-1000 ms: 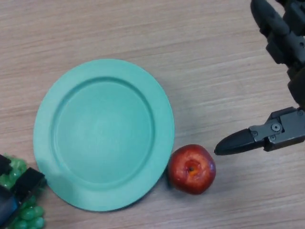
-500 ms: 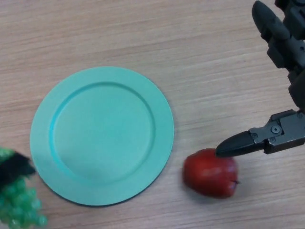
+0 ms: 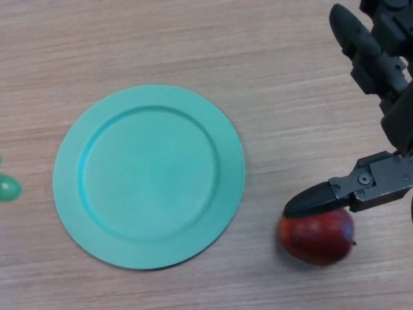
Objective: Pick up the green grapes and place it on the plate
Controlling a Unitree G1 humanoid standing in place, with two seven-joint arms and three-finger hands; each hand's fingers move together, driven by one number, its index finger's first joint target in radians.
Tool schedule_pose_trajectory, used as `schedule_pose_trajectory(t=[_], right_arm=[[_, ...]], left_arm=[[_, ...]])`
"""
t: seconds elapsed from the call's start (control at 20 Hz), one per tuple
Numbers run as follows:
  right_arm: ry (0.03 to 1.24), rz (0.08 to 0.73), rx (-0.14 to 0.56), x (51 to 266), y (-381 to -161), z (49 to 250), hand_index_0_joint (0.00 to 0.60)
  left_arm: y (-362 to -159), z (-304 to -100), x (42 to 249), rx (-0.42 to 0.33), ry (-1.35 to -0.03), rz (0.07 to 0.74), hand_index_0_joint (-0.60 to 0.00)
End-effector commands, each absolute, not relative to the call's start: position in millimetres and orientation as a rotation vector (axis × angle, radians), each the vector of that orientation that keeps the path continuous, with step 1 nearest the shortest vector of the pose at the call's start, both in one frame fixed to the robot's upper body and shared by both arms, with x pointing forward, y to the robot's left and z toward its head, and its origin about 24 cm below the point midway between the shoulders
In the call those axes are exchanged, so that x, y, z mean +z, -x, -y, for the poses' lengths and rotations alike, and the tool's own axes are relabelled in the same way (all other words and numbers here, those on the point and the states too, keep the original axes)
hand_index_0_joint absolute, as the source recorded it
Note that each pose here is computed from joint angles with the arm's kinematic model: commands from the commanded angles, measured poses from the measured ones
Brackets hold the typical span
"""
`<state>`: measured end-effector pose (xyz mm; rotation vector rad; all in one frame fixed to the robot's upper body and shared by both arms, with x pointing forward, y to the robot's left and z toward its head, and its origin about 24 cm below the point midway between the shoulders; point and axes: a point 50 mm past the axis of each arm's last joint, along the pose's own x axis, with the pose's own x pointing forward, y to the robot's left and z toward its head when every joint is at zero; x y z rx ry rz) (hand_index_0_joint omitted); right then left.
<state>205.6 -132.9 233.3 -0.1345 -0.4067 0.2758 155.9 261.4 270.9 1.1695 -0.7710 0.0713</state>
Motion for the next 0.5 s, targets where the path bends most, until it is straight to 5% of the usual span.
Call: schedule_pose_trajectory(t=[0.05, 0.1, 0.2, 0.25, 0.4, 0.5], right_arm=[[0.112, 0.642, 0.287, 260.5, -189.0, 134.2, 0.0], [0.112, 0.643, 0.288, 260.6, -189.0, 134.3, 0.0], [0.11, 0.642, 0.287, 260.4, -188.9, 135.5, 0.0], [0.11, 0.642, 0.287, 260.4, -188.9, 135.6, 0.0], [0.115, 0.64, 0.285, 260.3, -189.3, 135.0, 0.0], [0.121, 0.636, 0.287, 260.8, -190.5, 133.4, 0.0]], left_arm=[[-153.2, -247.2, 284.4, 0.135, -1.203, 0.899, -0.6], [-164.0, -240.0, 274.7, 0.162, -1.328, 0.896, -0.6], [-176.0, -237.9, 264.6, 0.139, -1.337, 0.82, -0.6], [-176.1, -238.2, 263.7, 0.135, -1.336, 0.812, -0.55], [-176.1, -244.5, 261.4, 0.16, -1.37, 0.775, -0.15], [-175.3, -248.5, 265.5, 0.177, -1.318, 0.766, 0.0]])
